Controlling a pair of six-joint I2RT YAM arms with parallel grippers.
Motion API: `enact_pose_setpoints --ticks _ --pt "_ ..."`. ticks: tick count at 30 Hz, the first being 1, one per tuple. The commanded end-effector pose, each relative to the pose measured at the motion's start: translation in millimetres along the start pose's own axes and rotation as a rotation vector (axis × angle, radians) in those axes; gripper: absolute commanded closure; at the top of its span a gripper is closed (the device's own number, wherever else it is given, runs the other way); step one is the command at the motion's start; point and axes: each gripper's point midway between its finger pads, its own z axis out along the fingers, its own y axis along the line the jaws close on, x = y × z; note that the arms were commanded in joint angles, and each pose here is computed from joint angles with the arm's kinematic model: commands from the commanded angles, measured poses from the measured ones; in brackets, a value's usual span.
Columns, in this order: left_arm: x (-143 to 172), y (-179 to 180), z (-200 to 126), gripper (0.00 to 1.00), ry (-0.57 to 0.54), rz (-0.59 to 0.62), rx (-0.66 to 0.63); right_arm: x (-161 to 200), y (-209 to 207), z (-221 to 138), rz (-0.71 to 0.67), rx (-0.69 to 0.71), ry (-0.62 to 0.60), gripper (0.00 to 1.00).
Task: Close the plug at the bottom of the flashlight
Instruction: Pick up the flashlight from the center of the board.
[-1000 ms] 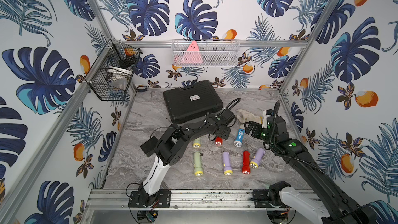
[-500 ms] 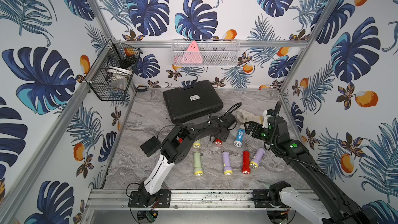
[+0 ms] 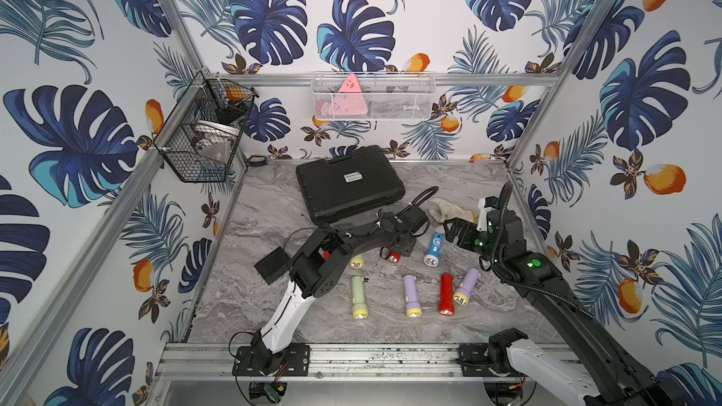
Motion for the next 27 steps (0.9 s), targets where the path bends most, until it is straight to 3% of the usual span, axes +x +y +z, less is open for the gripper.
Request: enact_pose_setpoints --ticks 1,3,13,18,22,27 --pt "-23 -3 -32 0.96 -0.085 0.024 0.030 -5 -1 -2 -0.015 0.019 -0.006 0.00" --pt "-34 -2 -54 1.00 -0.135 0.030 0.044 -9 1 -2 -0.018 0.018 -0.015 0.00" --pt "-66 11 -152 1.00 -0.490 0.133 0.094 -27 15 4 -0.035 -0.012 -0.043 0.00" --pt "-63 26 -190 1.00 -0.666 0.088 0.114 -32 24 6 -0.072 -0.057 -0.054 0.00" --pt "-54 30 -216 1.00 -0.755 0.070 0.211 -36 42 3 -0.101 -0.144 -0.063 0.00" --pt "-35 35 -237 1.00 -0.789 0.100 0.260 -39 69 -2 -0.116 -0.290 -0.065 0.00"
